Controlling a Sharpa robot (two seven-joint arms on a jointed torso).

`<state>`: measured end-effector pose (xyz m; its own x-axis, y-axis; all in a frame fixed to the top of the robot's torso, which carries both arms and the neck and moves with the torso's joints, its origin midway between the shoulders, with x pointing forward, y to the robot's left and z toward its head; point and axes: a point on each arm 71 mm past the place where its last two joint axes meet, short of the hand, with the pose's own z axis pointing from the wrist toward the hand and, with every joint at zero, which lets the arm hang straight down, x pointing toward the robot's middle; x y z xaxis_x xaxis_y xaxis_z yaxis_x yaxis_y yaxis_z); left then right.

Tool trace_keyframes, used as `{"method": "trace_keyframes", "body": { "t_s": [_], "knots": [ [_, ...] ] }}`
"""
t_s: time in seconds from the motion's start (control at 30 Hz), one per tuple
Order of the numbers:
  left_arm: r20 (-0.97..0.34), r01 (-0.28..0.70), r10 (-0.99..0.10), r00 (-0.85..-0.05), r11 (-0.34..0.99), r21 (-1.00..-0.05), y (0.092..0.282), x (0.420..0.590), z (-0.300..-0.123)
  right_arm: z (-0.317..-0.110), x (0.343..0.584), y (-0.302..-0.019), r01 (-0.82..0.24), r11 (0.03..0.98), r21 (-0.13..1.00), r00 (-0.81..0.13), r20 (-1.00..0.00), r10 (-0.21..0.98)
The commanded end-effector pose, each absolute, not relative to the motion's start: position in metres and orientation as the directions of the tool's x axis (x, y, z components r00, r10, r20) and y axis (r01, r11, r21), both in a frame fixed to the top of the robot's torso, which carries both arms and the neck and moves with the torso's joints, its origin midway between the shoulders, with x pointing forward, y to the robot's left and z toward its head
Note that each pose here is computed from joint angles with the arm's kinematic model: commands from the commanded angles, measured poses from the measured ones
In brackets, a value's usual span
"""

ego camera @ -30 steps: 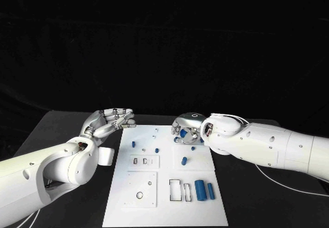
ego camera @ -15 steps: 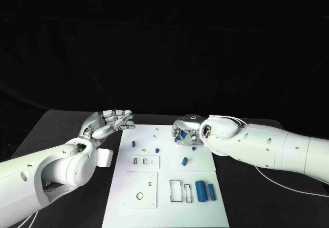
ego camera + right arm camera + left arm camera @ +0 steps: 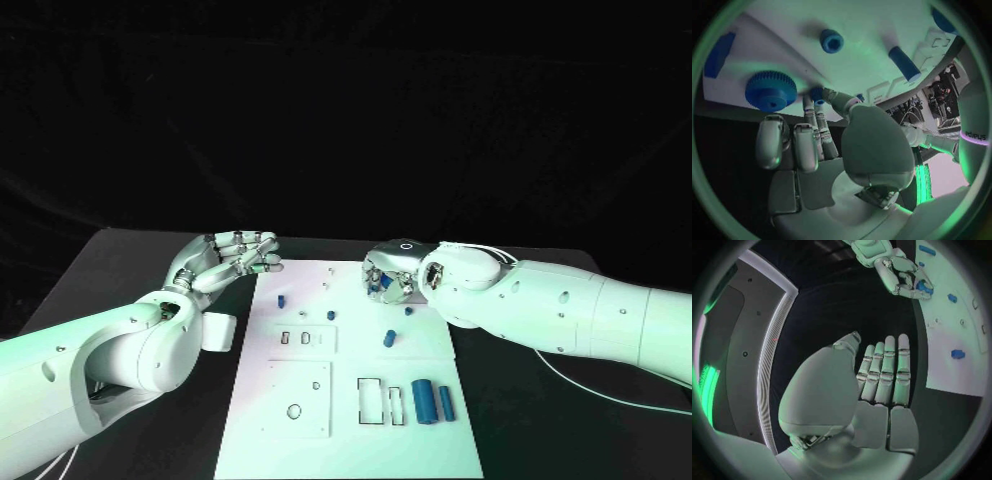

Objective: Assemble the parts on the task board

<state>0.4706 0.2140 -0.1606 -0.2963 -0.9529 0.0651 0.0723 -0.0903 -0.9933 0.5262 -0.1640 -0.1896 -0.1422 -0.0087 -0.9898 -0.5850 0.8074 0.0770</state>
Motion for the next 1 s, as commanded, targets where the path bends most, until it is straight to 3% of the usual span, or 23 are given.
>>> {"method": "trace_keyframes", "body": {
  "t_s": [0.03, 0.37, 1.0],
  "knots": [
    [0.068, 0.078, -0.947, -0.315, -0.097, -0.992, 0.213, 0.471, -0.159, -0.185, 0.526, -0.166, -0.573, 0.818, 0.056, -0.058, -0.998, 0.028],
    [0.067, 0.076, -0.948, -0.312, -0.095, -0.993, 0.214, 0.471, -0.159, -0.173, 0.521, -0.156, -0.585, 0.808, 0.074, 0.031, -0.993, 0.113],
    [0.070, 0.071, -0.944, -0.321, -0.098, -0.993, 0.211, 0.472, -0.160, -0.169, 0.539, -0.122, -0.578, 0.812, 0.078, 0.111, -0.979, 0.173]
  ]
}}
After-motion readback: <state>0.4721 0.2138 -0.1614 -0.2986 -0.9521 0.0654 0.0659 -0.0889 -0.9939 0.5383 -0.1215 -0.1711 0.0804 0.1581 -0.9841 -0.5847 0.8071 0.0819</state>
